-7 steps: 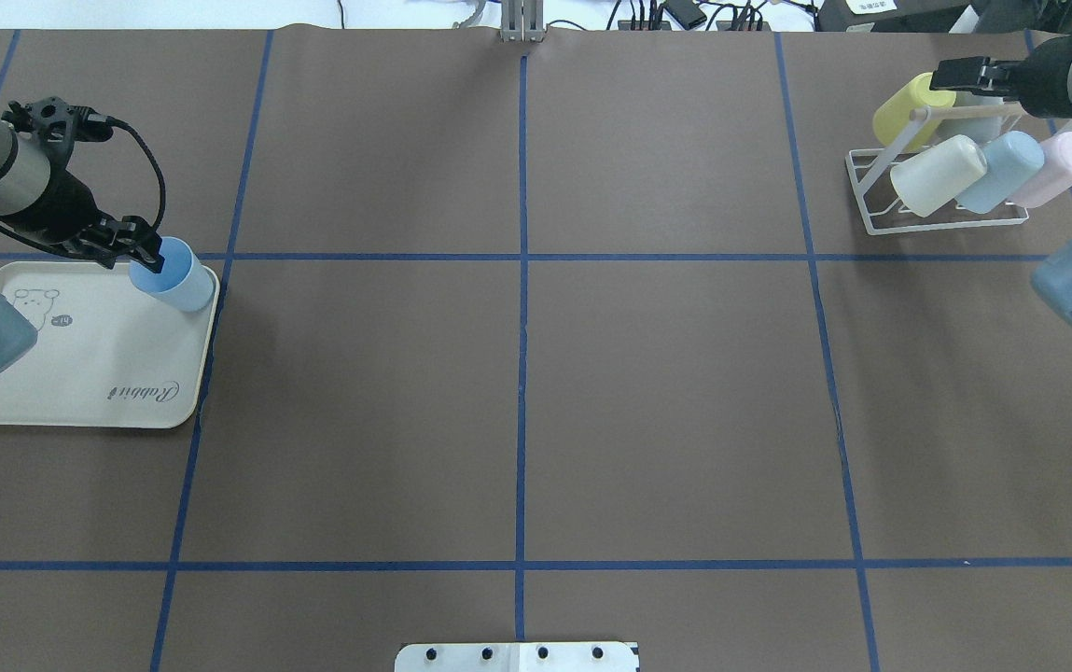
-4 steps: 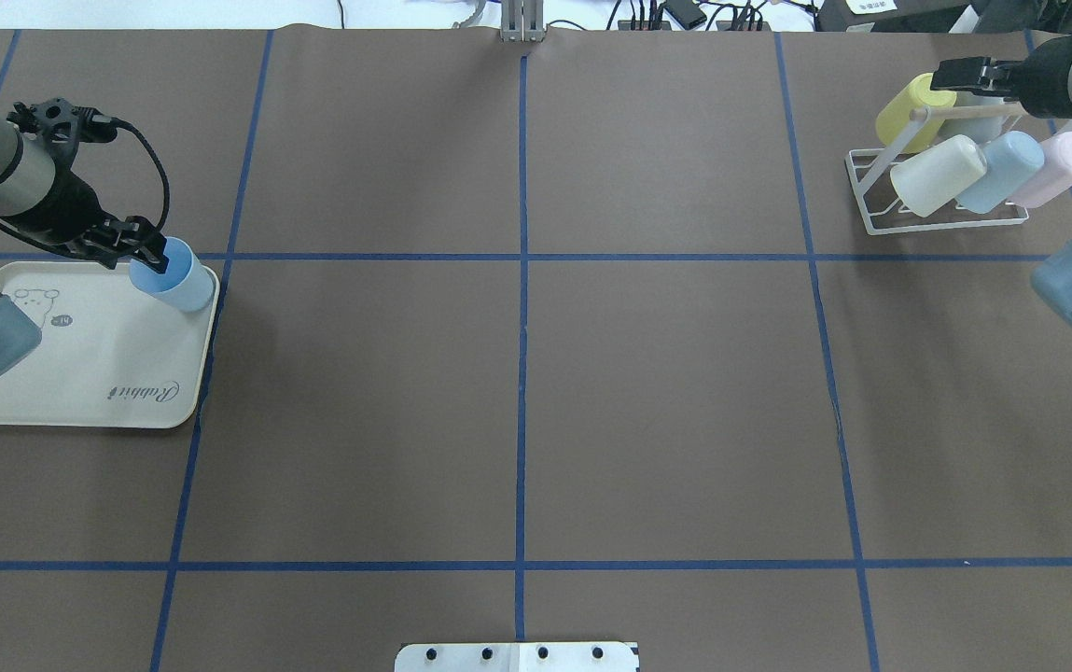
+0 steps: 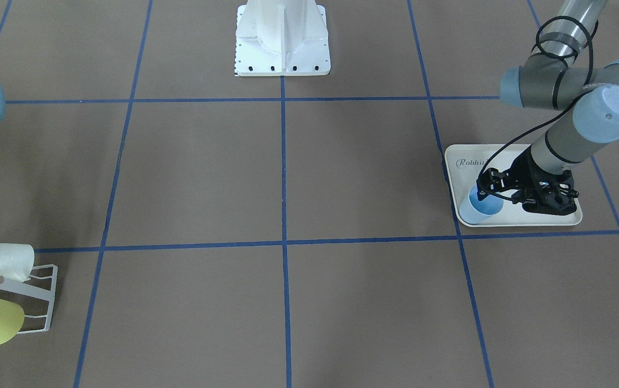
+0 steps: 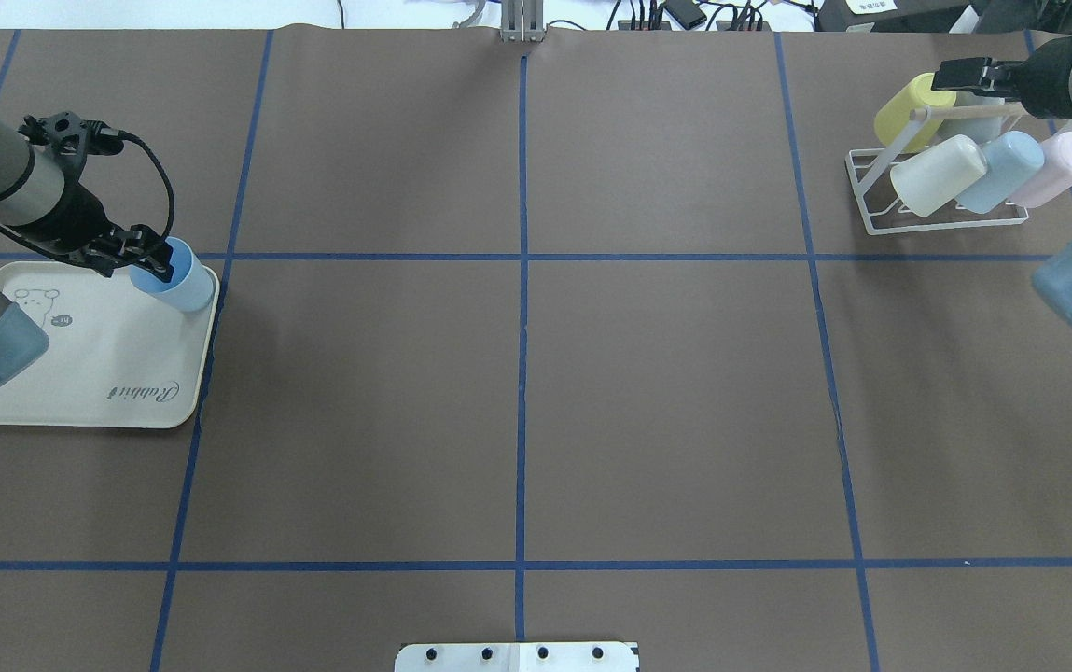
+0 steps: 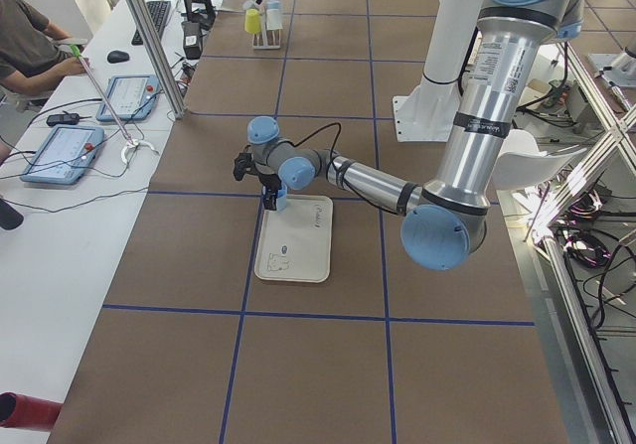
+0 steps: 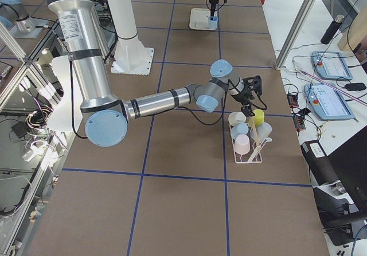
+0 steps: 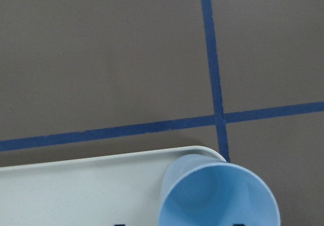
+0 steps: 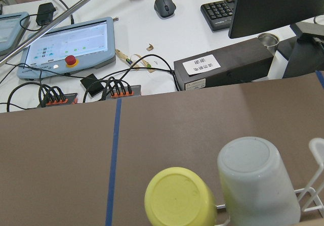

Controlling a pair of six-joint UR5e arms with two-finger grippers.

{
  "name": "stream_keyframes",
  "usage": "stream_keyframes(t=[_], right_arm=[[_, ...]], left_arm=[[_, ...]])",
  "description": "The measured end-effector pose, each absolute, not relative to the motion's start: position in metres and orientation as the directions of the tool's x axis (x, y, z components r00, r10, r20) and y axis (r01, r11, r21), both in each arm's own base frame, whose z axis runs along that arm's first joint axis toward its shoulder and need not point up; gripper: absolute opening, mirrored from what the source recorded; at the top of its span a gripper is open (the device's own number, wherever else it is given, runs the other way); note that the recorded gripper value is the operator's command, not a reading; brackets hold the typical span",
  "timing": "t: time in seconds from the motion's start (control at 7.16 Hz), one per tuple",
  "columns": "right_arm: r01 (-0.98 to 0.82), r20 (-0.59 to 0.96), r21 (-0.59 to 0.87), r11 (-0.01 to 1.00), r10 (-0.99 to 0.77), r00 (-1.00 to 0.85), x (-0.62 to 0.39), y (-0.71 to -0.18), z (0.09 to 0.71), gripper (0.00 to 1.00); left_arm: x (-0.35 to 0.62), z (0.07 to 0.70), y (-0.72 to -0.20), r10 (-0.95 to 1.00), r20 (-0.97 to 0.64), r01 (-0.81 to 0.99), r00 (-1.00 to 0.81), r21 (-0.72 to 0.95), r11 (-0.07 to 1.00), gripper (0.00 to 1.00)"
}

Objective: Transfer IKEA cup to right arm and place on rack

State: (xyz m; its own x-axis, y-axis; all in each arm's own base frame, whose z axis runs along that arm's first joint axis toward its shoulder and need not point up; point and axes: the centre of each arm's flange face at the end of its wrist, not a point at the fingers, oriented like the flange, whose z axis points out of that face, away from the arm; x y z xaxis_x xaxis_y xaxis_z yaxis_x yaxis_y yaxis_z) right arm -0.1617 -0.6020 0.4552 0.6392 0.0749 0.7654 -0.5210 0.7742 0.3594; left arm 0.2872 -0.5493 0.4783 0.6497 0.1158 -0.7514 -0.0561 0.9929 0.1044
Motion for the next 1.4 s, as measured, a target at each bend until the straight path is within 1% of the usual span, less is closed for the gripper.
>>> stream_keyframes(t=[0.14, 0.28, 0.42, 0.56, 1.12, 1.4], right_arm=[[-0.521, 0.766, 0.360, 0.774, 0.074, 0.639, -0.161, -0.601, 0.455, 1.00], [-0.521, 0.766, 0.360, 0.774, 0.074, 0.639, -0.161, -0.601, 0.454, 1.00], [-0.522, 0.767, 0.361, 0.773, 0.072, 0.638, -0.161, -0.601, 0.453, 1.00], [-0.522, 0.767, 0.362, 0.772, 0.071, 0.637, -0.161, -0.601, 0.452, 1.00], [-0.521, 0.768, 0.362, 0.772, 0.069, 0.636, -0.160, -0.597, 0.452, 1.00], [-0.522, 0.770, 0.364, 0.771, 0.066, 0.635, -0.158, -0.594, 0.450, 1.00]], left_arm=[[0.289, 0.481, -0.551, 0.116, -0.752, -0.056, 0.649, 0.104, 0.993, 0.86], [0.290, 0.483, -0.552, 0.115, -0.752, -0.057, 0.650, 0.102, 0.993, 0.62], [0.290, 0.485, -0.552, 0.114, -0.751, -0.058, 0.650, 0.101, 0.993, 0.15], [0.292, 0.485, -0.552, 0.115, -0.751, -0.059, 0.650, 0.100, 0.993, 0.00], [0.281, 0.474, -0.558, 0.116, -0.750, -0.038, 0.651, 0.121, 0.992, 0.00], [0.219, 0.448, -0.571, 0.071, -0.751, 0.056, 0.656, 0.142, 0.988, 0.00]])
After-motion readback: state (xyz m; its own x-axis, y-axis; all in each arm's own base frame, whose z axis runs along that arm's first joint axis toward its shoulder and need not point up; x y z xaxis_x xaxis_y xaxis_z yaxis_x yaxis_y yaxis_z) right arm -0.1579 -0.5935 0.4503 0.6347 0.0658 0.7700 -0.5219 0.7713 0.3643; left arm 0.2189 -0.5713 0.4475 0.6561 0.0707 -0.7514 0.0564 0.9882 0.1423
